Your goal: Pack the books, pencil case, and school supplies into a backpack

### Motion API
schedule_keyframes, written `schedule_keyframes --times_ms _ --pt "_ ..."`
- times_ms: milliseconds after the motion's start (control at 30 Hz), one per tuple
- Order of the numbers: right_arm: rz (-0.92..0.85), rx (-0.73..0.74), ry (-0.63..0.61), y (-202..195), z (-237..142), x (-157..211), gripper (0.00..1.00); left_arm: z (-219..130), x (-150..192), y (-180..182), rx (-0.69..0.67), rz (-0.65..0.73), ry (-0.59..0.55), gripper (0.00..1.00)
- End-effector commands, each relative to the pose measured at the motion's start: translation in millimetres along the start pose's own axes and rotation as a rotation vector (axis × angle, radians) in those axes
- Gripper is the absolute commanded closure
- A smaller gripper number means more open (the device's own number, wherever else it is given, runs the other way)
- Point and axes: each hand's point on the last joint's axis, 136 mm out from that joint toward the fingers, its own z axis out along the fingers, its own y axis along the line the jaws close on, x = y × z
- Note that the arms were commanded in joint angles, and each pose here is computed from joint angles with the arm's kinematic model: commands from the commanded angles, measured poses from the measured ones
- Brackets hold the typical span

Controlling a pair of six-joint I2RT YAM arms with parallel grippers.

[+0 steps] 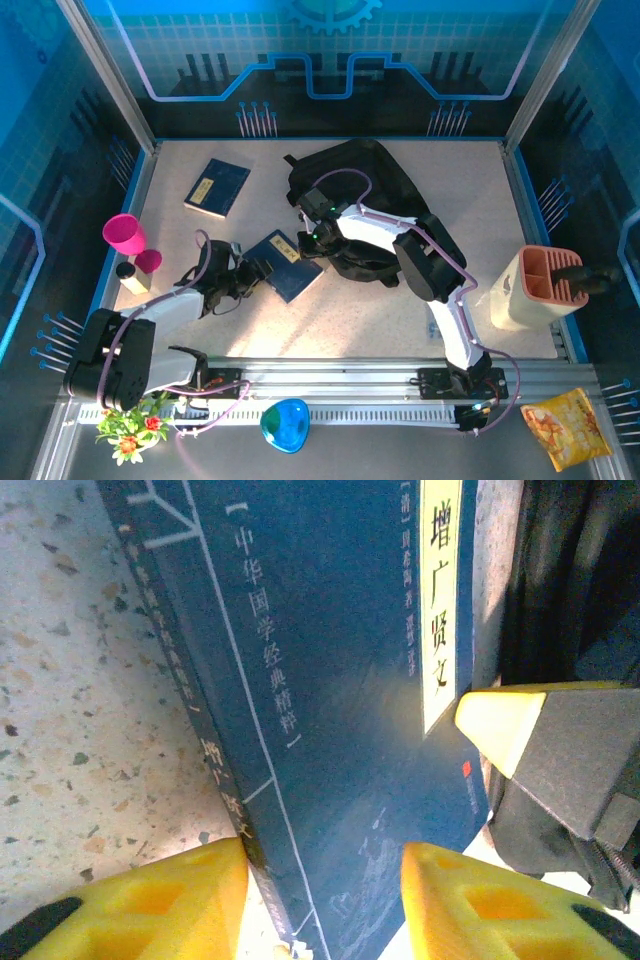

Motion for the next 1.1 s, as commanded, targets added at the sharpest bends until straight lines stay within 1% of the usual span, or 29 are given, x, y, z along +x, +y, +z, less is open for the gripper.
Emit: schedule_keyframes --times_ms 0,167,333,467,533,600,833,967,1067 --pt "0.045 0.086 0.133 -25 34 43 0.85 -2 -4 -9 0.021 -0.031 -0.023 0.5" --pt "0.051 0.093 0.134 -28 35 44 0.84 1 -2 9 -0.06 -0.119 -0.016 0.44" --pt "0.058 0.092 0.135 -29 35 44 0.84 5 -2 15 -0.095 -0.147 -0.01 0.41" --pt "0.058 0.09 0.136 -30 35 44 0.84 11 -3 1 -0.029 -0.12 0.015 0.46" --pt "0.059 0.086 0.139 -29 36 45 0.84 13 -5 -9 0.016 -0.107 0.021 0.52" --pt "0.061 0.083 0.14 -29 37 45 0.84 13 -7 -16 0.047 -0.092 0.019 0.55" --pt "0.067 0.072 0.142 -28 37 45 0.84 13 -9 -34 0.123 -0.039 0.032 0.56" --pt "0.067 0.07 0.138 -28 35 43 0.84 12 -10 -44 0.166 -0.014 0.037 0.58" --pt "0.064 0.064 0.136 -27 34 43 0.84 12 -12 -43 0.159 -0.007 0.03 0.6"
